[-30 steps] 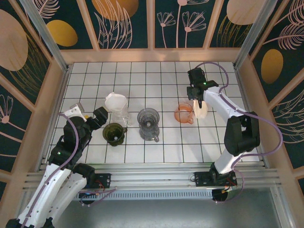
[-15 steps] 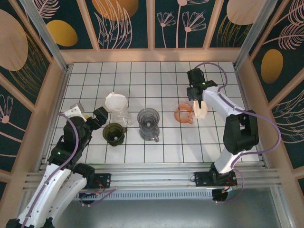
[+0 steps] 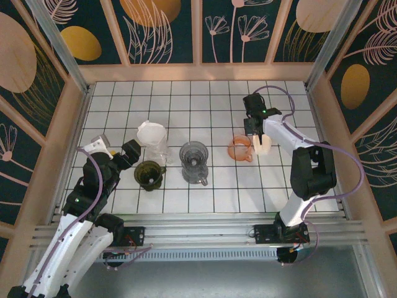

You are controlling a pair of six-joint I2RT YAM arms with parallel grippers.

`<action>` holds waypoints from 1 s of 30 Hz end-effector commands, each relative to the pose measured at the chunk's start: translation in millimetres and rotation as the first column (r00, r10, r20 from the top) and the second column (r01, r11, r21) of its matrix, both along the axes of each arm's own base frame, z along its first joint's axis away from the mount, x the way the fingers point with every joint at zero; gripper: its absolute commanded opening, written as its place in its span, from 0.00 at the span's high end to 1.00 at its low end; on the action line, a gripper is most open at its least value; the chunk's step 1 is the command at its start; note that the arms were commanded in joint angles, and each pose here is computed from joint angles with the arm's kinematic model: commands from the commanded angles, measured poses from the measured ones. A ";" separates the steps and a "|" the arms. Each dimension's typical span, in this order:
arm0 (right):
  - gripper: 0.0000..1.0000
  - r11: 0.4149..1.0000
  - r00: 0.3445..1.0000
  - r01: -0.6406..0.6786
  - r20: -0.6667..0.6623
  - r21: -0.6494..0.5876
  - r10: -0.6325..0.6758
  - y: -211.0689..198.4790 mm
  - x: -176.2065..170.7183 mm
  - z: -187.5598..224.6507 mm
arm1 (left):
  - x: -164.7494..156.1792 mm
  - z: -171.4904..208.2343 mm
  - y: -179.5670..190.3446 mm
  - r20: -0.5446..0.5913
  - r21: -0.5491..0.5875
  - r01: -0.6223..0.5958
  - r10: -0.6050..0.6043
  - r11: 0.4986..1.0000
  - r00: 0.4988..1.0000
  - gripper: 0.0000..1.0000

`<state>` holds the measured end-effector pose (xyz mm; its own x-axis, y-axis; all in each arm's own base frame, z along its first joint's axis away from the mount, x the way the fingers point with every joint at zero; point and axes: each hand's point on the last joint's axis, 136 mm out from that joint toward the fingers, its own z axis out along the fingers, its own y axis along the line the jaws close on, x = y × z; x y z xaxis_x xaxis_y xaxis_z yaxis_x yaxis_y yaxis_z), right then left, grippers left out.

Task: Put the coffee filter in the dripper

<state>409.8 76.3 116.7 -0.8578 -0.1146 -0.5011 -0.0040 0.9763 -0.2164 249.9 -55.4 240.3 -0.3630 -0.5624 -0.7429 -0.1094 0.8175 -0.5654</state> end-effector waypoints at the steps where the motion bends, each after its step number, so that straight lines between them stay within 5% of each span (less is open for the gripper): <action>1: 1.00 1.000 0.999 0.013 0.033 -0.024 -0.012 -5.1 1.5 11.1 | 1.9 2.8 2.2 0.019 0.007 -0.009 0.009 1.000 1.000 0.01; 30: 1.00 0.992 0.943 -0.012 0.332 0.128 -0.031 12.8 -30.7 137.3 | 3.2 3.7 1.0 0.005 0.008 -0.006 0.006 1.000 1.000 0.01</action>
<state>387.9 88.7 229.7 -0.6822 -0.0403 -0.7301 0.0394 0.9950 -0.0917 251.4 -56.0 237.1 -0.3725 -0.5592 -0.7407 -0.1168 0.8200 -0.5603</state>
